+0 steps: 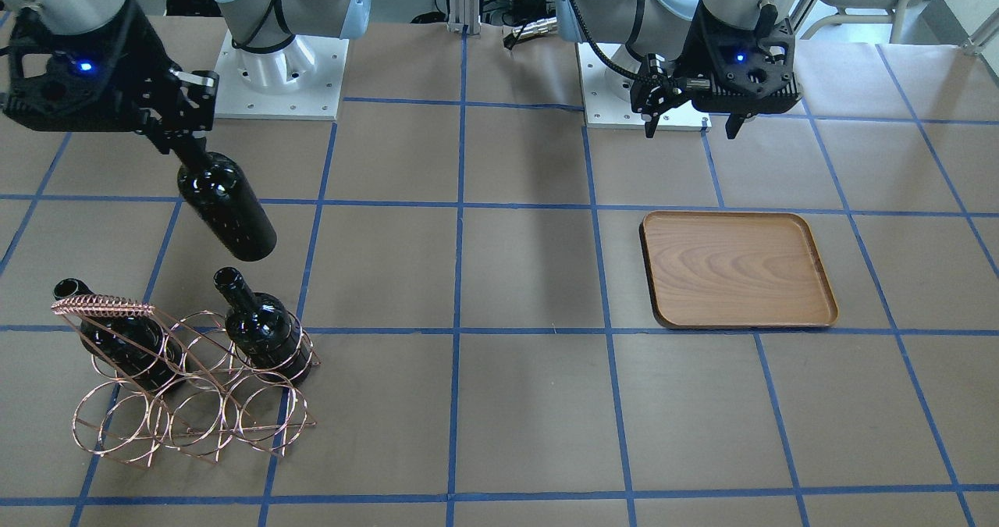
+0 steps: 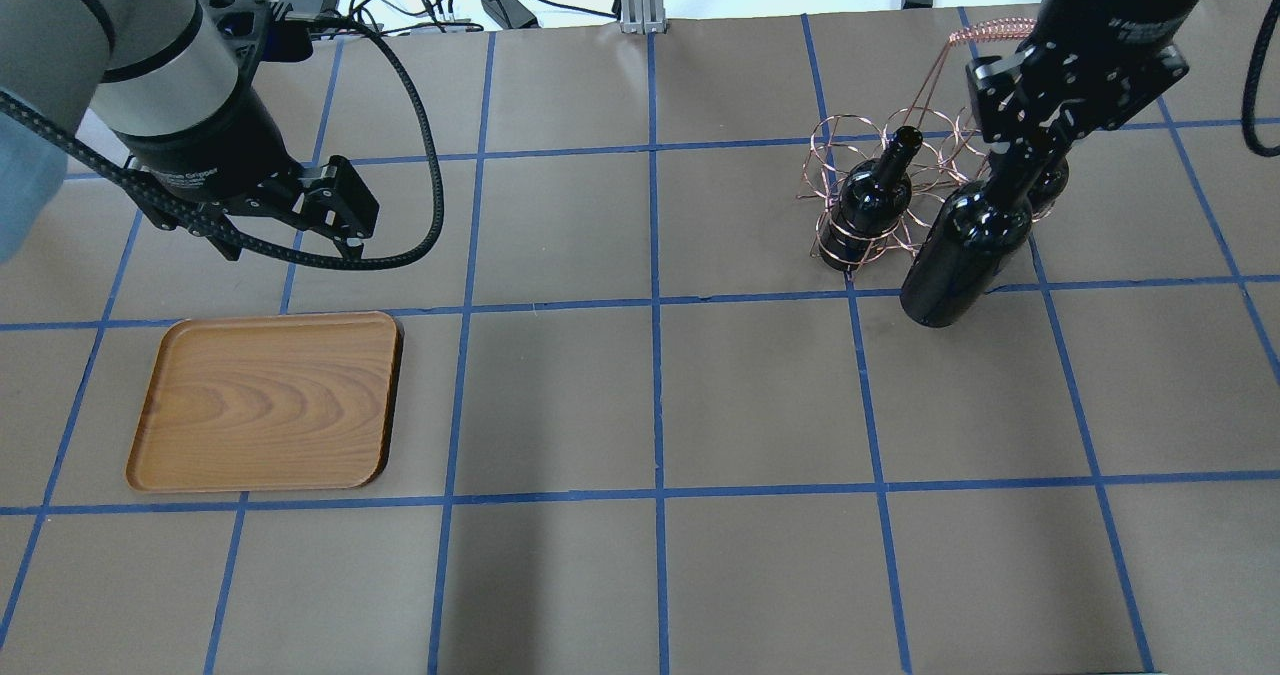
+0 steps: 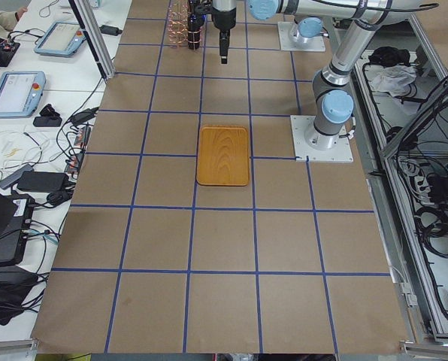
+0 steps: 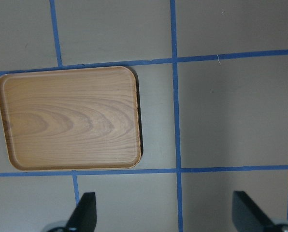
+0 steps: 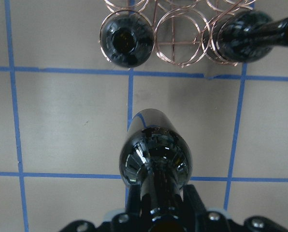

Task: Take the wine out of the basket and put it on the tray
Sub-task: 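Carry the bottle toward the table center and lower it upright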

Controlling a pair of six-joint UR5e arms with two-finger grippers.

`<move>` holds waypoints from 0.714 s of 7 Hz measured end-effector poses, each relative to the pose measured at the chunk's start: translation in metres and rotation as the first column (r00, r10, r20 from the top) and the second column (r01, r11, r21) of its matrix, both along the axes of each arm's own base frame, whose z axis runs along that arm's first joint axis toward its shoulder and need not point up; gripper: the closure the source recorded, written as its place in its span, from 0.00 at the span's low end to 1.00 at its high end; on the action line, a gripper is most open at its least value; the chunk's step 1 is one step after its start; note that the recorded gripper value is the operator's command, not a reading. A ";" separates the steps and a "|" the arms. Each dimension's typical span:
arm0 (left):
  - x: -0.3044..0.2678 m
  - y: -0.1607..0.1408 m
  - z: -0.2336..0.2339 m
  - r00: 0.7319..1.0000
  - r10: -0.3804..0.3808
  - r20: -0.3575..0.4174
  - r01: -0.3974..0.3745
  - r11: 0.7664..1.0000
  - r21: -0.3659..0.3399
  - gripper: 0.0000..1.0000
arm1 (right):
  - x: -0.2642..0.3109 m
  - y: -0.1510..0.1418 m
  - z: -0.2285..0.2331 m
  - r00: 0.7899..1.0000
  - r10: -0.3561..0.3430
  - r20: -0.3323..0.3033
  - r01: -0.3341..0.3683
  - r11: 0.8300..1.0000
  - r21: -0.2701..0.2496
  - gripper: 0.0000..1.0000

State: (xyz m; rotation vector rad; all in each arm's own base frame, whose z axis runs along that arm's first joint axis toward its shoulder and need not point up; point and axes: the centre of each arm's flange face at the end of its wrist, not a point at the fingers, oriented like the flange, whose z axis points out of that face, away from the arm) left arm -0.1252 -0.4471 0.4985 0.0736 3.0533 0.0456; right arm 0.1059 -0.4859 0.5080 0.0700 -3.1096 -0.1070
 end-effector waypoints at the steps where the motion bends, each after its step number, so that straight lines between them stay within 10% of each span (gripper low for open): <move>1: 0.000 0.000 0.000 1.000 0.000 0.000 0.000 1.000 0.000 0.00 | 0.029 0.011 -0.016 1.000 -0.023 -0.006 0.023 1.000 -0.008 0.90; 5: 0.000 0.000 -0.002 1.000 0.000 -0.001 0.000 1.000 0.003 0.00 | 0.181 0.042 -0.057 0.998 -0.069 -0.014 0.068 0.996 -0.050 0.93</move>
